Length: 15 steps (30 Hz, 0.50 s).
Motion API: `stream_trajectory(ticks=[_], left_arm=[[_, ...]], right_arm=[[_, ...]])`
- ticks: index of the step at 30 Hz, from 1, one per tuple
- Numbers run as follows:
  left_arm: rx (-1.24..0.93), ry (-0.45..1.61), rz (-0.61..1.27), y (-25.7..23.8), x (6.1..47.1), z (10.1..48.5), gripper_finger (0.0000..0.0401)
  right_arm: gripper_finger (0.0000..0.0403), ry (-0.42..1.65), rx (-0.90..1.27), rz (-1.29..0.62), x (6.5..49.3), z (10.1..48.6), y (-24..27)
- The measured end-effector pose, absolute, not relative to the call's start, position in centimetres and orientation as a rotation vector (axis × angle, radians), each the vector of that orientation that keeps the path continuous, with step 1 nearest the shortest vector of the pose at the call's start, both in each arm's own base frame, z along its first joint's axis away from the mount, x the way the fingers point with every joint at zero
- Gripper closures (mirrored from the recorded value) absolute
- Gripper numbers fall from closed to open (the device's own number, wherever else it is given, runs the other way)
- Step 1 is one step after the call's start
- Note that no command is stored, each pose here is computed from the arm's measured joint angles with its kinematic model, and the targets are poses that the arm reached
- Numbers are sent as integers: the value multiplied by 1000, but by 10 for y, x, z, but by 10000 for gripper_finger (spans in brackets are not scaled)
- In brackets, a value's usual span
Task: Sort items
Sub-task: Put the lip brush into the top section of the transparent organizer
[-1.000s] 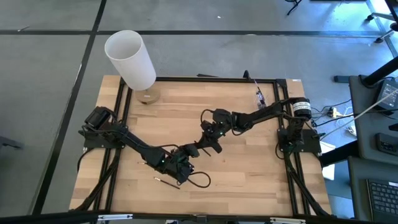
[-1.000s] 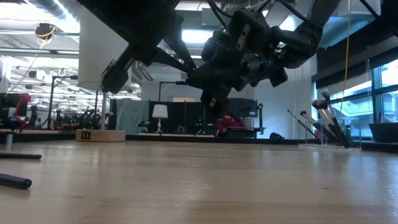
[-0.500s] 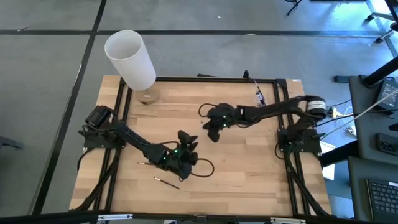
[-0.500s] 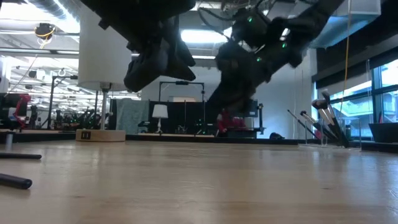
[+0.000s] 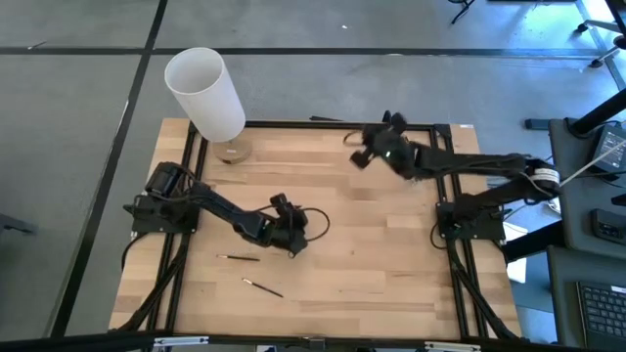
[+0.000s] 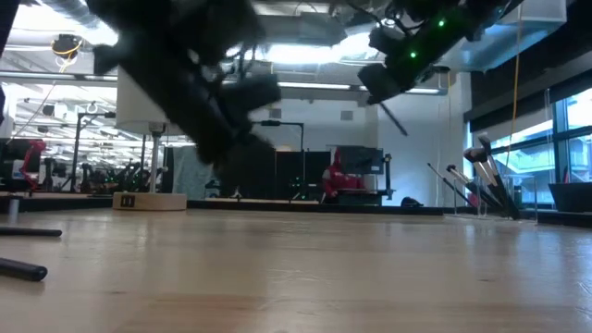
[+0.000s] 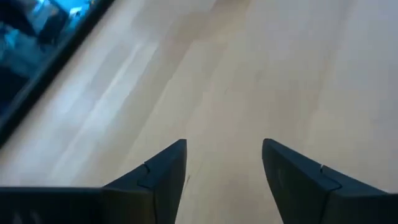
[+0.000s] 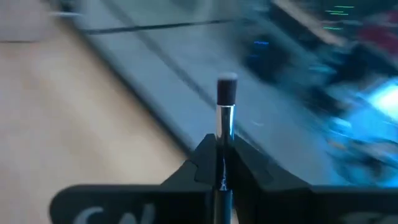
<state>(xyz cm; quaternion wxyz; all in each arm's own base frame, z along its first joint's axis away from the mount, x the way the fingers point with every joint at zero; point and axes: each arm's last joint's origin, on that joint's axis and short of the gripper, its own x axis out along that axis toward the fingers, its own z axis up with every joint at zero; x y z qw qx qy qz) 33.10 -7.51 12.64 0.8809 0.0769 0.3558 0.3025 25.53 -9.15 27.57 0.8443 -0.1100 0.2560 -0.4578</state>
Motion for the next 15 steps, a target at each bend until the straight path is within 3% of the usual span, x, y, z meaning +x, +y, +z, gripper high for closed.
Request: stream_trajectory(ticks=[4, 15], left_arm=[[61, 746, 707, -62, 320, 106, 208], [2, 701, 813, -62, 297, 90, 225]], right_arm=[[372, 577, -233, -1142, 233, 281, -128], [373, 651, -71, -1301, 186, 248, -183]])
